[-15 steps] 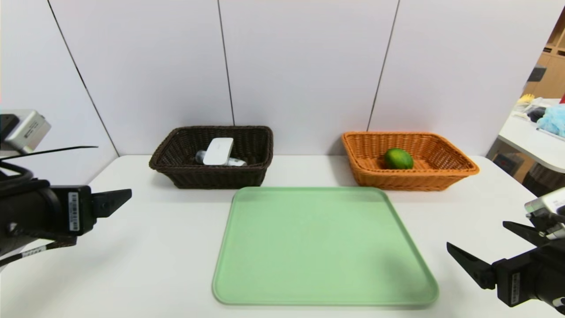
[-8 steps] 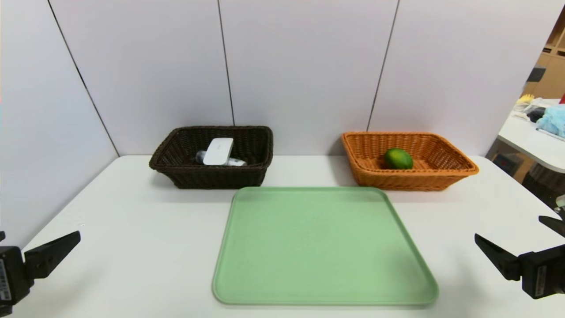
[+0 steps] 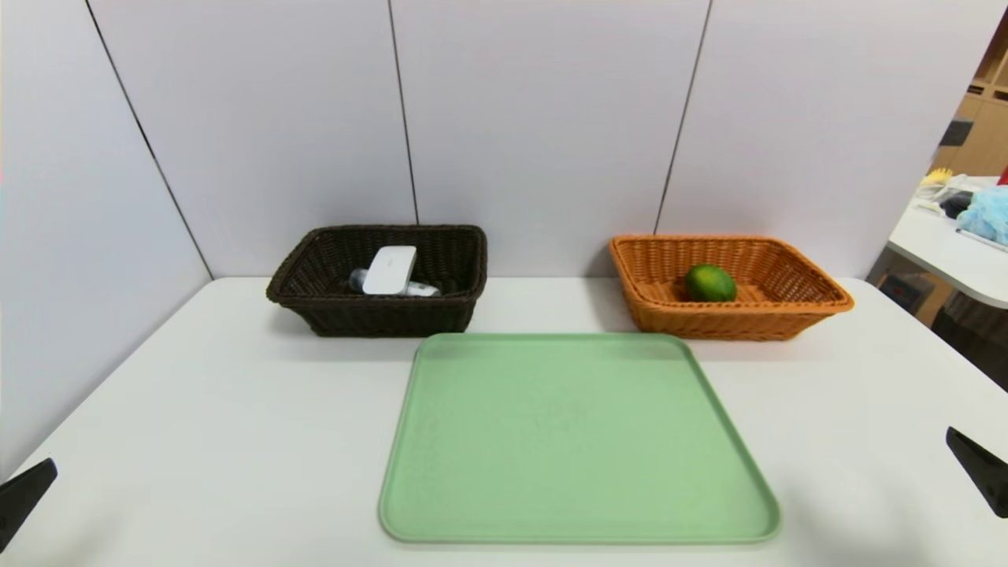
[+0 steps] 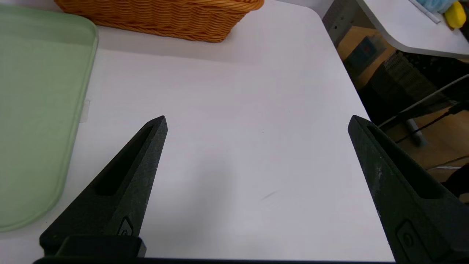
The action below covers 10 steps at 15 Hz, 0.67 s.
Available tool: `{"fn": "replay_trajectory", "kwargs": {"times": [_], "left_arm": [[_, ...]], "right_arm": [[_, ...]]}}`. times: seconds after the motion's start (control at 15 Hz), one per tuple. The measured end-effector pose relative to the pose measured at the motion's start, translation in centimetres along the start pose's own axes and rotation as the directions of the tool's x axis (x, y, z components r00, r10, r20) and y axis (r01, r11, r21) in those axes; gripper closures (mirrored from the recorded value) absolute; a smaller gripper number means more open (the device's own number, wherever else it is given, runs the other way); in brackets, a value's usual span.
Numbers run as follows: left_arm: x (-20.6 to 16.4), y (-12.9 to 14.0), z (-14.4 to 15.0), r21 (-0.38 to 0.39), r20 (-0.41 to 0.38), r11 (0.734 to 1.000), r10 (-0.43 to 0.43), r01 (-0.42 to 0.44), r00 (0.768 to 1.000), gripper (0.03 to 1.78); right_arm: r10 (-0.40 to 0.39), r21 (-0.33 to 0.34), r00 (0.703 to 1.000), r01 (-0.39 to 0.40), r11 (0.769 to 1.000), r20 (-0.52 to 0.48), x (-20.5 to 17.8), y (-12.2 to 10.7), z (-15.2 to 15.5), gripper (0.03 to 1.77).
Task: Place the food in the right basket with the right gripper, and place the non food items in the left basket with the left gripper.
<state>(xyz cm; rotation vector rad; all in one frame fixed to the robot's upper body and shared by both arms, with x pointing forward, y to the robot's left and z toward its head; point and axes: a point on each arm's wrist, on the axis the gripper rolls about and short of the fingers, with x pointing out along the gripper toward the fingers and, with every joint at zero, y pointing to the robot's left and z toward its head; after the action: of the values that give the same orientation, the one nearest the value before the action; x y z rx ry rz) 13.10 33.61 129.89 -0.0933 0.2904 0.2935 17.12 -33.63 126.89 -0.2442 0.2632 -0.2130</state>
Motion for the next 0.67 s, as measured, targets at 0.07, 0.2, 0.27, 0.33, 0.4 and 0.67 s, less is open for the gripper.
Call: {"fn": "replay_trajectory", "kwargs": {"times": [0.07, 0.2, 0.27, 0.33, 0.4, 0.67], "left_arm": [[-0.3, 0.3, -0.4, -0.008, 0.009, 1.000, 0.010, -0.010, 1.000, 0.12], [-0.8, 0.8, -1.6, -0.017, 0.022, 1.000, 0.019, -0.018, 1.000, 0.12], [-1.1, 1.0, -2.1, -0.021, 0.030, 1.000, 0.021, -0.021, 0.999, 0.12], [-1.3, 1.2, -2.6, -0.029, 0.039, 0.999, 0.026, -0.024, 0.999, 0.12], [-1.6, 1.4, -3.0, -0.038, 0.052, 0.999, 0.030, -0.028, 0.998, 0.12], [-2.5, 2.0, -4.8, -0.065, 0.098, 0.998, 0.029, -0.022, 0.995, 0.12]], "right_arm": [[-0.008, 0.005, 1.000, 0.008, 1.000, 0.004, -0.5, -0.2, -0.3, 0.10], [-0.023, 0.014, 1.000, 0.023, 1.000, 0.011, -1.6, -0.5, -0.9, 0.10], [-0.032, 0.020, 0.999, 0.032, 0.999, 0.023, -2.2, -0.7, -1.2, 0.10], [-0.040, 0.026, 0.999, 0.039, 0.999, 0.034, -2.6, -0.8, -1.6, 0.10], [-0.047, 0.031, 0.998, 0.045, 0.999, 0.046, -3.0, -0.9, -2.1, 0.10], [-0.070, 0.054, 0.993, 0.065, 0.996, 0.093, -4.3, -1.0, -3.6, 0.10]]}}
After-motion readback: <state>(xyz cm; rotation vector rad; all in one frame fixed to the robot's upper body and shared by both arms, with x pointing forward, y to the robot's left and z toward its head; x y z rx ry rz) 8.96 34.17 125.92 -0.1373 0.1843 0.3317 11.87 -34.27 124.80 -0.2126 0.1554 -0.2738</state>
